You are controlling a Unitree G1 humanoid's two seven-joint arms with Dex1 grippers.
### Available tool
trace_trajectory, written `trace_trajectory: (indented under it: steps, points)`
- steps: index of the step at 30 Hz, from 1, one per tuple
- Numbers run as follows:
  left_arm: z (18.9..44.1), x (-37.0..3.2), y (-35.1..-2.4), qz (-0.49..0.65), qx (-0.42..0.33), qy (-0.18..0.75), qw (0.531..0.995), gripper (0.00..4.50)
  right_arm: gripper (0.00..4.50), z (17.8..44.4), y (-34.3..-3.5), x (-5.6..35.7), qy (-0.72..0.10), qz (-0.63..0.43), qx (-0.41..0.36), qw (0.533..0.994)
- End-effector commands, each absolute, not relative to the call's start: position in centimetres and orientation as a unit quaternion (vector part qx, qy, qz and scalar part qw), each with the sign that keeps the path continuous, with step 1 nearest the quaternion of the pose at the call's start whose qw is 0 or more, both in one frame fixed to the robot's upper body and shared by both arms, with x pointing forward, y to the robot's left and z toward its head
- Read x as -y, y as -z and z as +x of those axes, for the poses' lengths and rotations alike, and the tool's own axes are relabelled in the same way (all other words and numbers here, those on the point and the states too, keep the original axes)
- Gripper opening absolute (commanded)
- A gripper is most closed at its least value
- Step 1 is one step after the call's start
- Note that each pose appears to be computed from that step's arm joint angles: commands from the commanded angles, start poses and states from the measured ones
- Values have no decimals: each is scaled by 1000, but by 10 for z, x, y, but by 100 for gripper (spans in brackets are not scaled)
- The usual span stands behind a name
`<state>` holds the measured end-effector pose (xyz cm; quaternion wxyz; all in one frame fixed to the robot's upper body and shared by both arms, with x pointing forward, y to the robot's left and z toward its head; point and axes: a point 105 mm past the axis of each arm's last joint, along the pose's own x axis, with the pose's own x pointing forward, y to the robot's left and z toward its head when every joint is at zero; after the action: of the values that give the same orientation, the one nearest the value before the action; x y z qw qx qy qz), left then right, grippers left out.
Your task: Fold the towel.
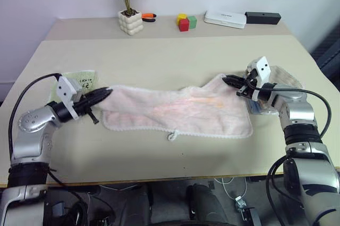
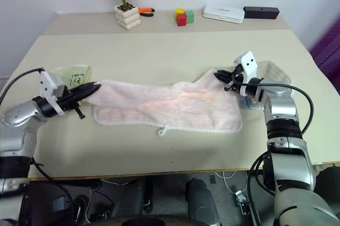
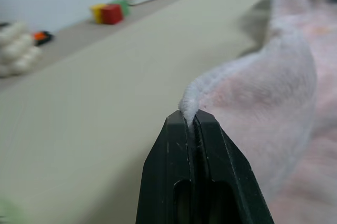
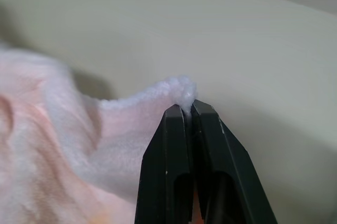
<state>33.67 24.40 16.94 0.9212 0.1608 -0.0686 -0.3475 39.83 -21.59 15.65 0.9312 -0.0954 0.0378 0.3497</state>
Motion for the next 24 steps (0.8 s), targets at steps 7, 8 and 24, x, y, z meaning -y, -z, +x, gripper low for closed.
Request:
trace_trajectory:
  steps: [7, 8, 24]
  points:
    - [405, -247, -207, 238, 118, 256, 929, 0, 3, 428, -212, 203, -302, -130, 79, 941]
    - [412, -246, -211, 238, 121, 247, 931, 0, 3, 433, -217, 202, -287, -140, 89, 943]
    - [406, -245, -291, 295, 242, 264, 886, 0, 3, 399, -274, 212, -282, -170, 290, 898]
